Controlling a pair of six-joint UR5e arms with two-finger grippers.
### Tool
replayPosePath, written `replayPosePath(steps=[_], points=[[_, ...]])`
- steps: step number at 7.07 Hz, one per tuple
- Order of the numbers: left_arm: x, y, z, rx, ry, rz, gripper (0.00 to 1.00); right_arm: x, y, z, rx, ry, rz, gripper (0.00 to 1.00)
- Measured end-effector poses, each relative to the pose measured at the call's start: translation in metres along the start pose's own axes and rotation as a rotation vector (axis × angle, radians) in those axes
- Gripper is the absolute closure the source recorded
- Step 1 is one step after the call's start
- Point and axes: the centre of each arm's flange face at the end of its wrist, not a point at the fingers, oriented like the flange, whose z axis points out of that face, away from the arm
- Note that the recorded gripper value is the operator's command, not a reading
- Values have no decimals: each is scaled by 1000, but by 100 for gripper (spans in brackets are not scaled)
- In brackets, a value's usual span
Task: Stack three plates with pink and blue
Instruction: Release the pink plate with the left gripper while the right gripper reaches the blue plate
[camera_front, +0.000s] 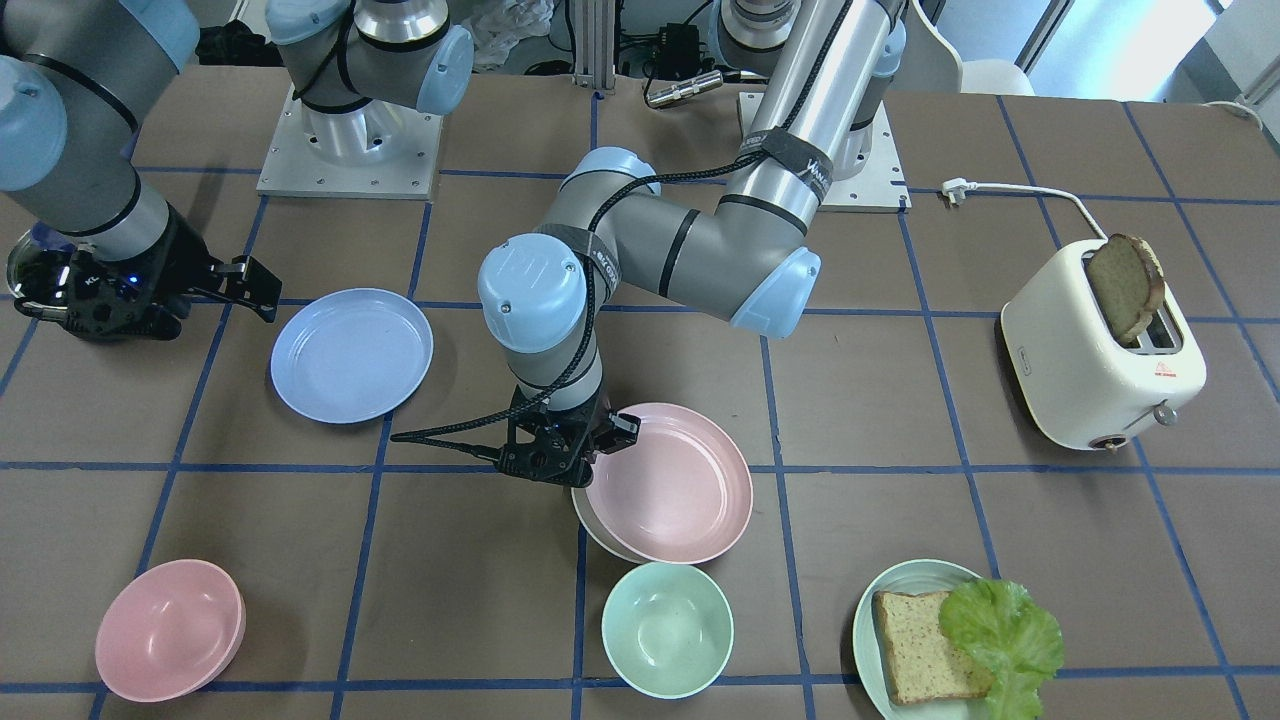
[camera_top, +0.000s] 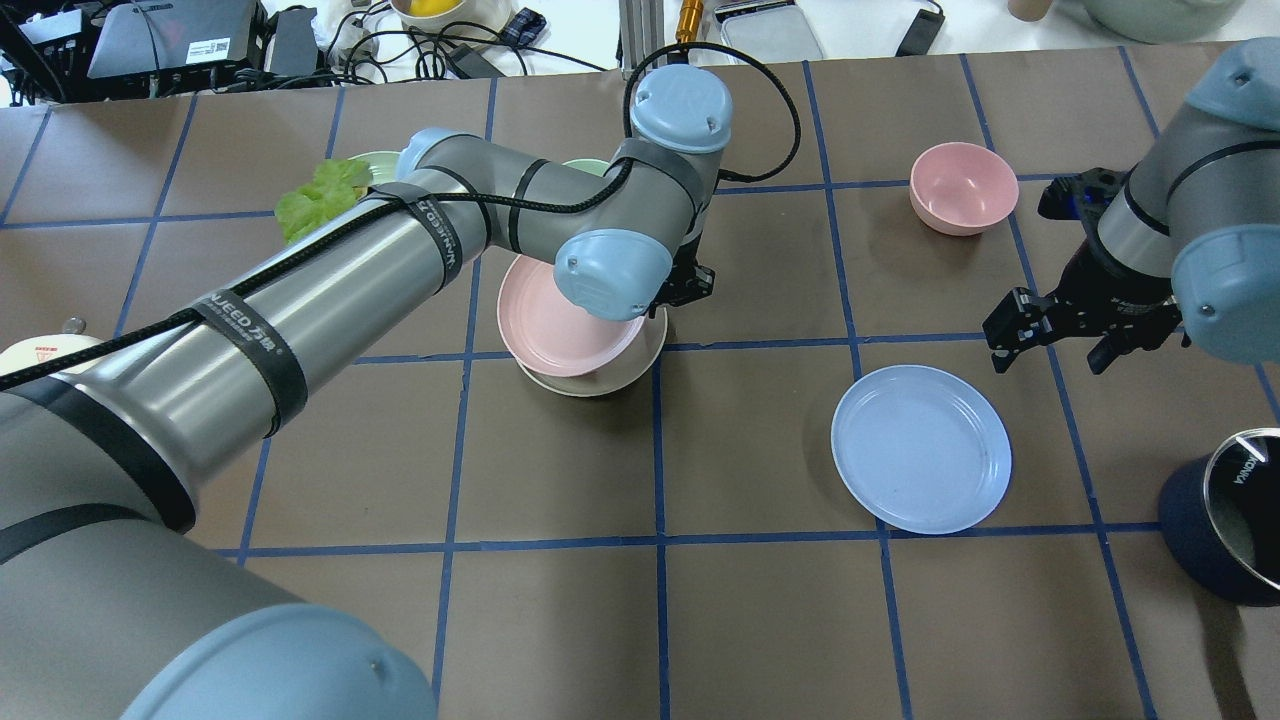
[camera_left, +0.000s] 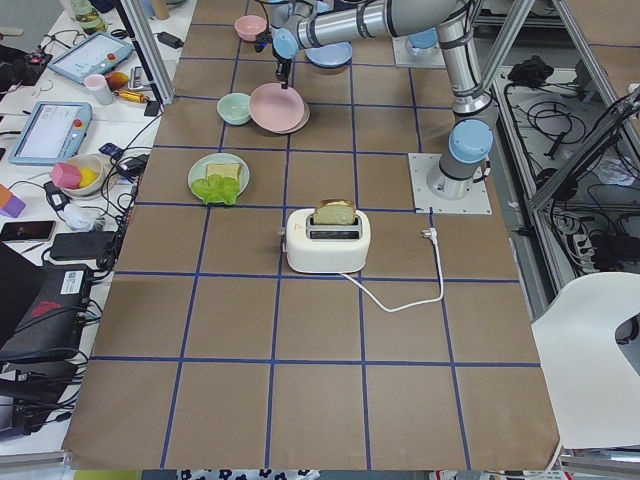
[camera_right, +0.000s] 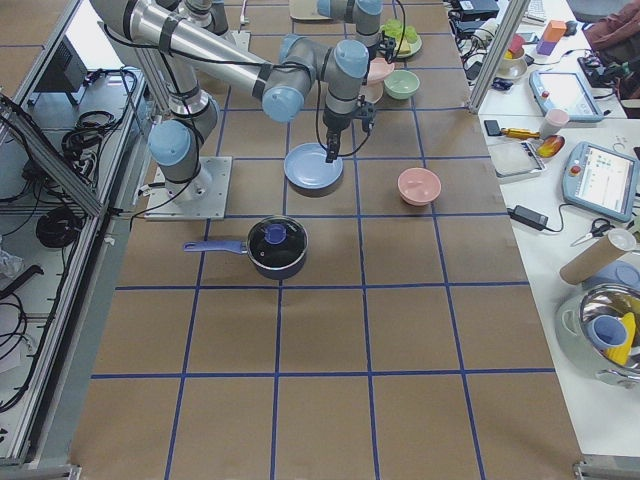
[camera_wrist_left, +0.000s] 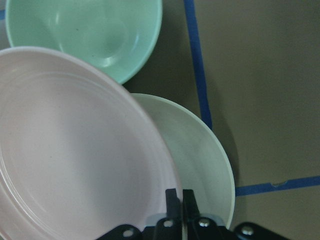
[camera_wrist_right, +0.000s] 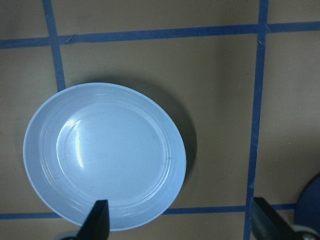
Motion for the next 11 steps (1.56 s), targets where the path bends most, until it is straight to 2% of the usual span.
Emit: replayPosePath(steps=[2,4,6,7,8,9,10,11], points=[[6,6,6,-35,-13,15,0,17,17,48,-5,-19,40,0],[-7,1,-7,-16,-7,-3,0,28,28,78,8,-30,63,7],[-51,-6,-50,7,6,-57,0,28,20,90,62,-60,60,8],[-81,-4,-75,-11,8,-90,0,28,14,101,79,-77,58,9],[-118,1,-96,-41,9,-124,0,28,9,110,87,-84,57,15],[-161,7,-109,-74,20,-141,0,29,8,117,80,-87,57,35],[-205,16,-121,-102,42,-148,0,29,8,122,68,-87,56,74],[-231,28,-138,-108,62,-161,0,28,9,124,59,-91,57,87]])
